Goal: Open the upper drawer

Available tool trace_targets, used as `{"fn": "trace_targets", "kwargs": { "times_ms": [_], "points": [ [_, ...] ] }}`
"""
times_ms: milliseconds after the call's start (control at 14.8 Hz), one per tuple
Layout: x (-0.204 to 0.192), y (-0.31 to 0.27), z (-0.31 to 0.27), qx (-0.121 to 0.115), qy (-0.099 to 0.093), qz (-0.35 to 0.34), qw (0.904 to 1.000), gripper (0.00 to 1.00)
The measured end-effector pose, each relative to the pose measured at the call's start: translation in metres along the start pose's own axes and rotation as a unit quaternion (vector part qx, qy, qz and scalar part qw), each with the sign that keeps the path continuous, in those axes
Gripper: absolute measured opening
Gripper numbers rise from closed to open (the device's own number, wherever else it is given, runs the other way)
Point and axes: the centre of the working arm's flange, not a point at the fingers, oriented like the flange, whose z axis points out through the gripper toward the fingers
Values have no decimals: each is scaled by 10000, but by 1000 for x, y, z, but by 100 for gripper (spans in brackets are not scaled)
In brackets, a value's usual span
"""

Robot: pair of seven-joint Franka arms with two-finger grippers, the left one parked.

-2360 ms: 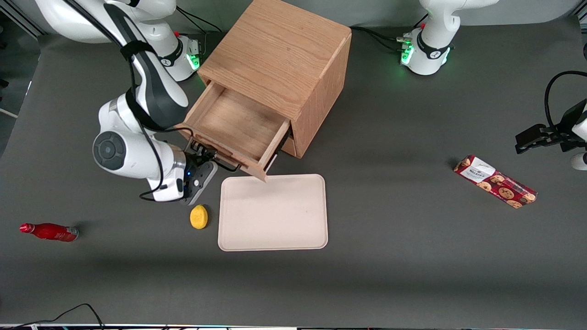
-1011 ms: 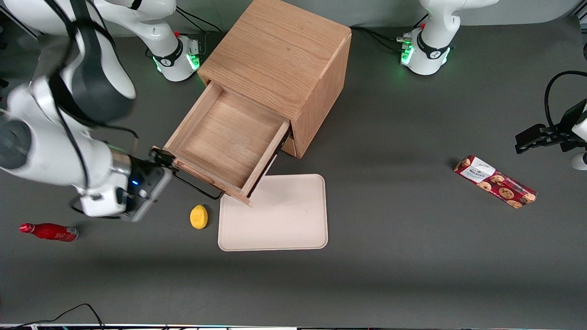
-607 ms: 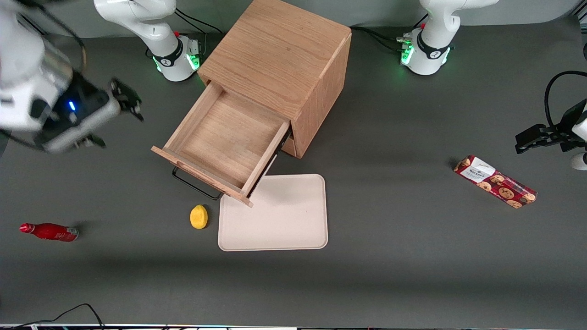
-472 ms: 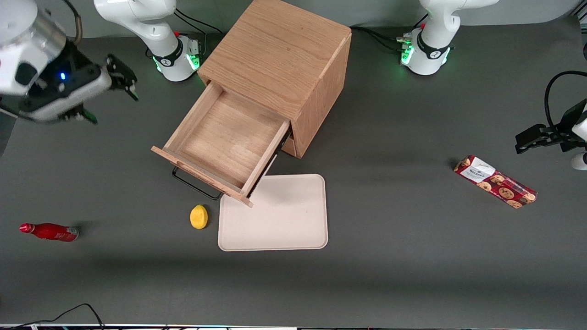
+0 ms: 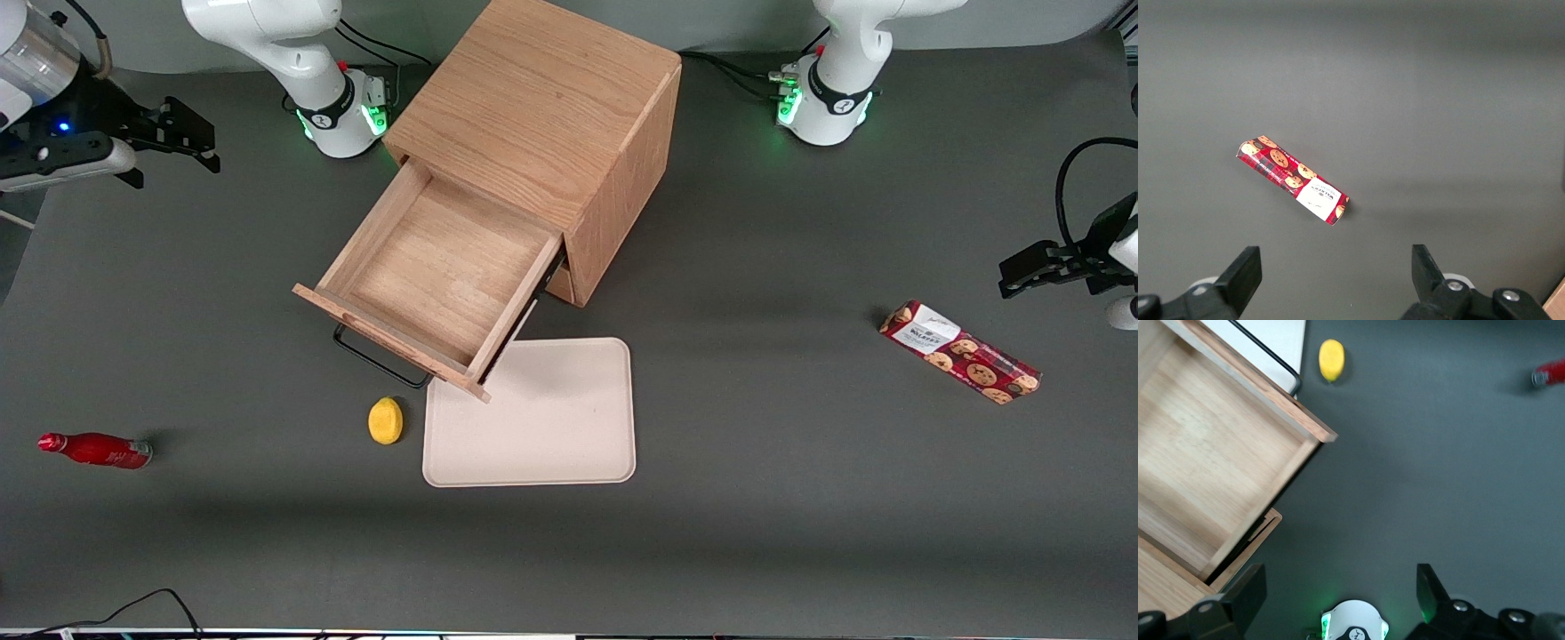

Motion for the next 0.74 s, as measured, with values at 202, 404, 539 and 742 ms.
{"fn": "trace_targets", "kwargs": {
  "times_ms": [202,404,539,742],
  "points": [
    [4,12,5,-87,3,125,9999,100],
    [12,18,10,-138,20,344,9993,100],
    [13,17,5,-134,173,855,9961,100],
    [13,17,1,-123,251,1150,9930,100]
  ]
}}
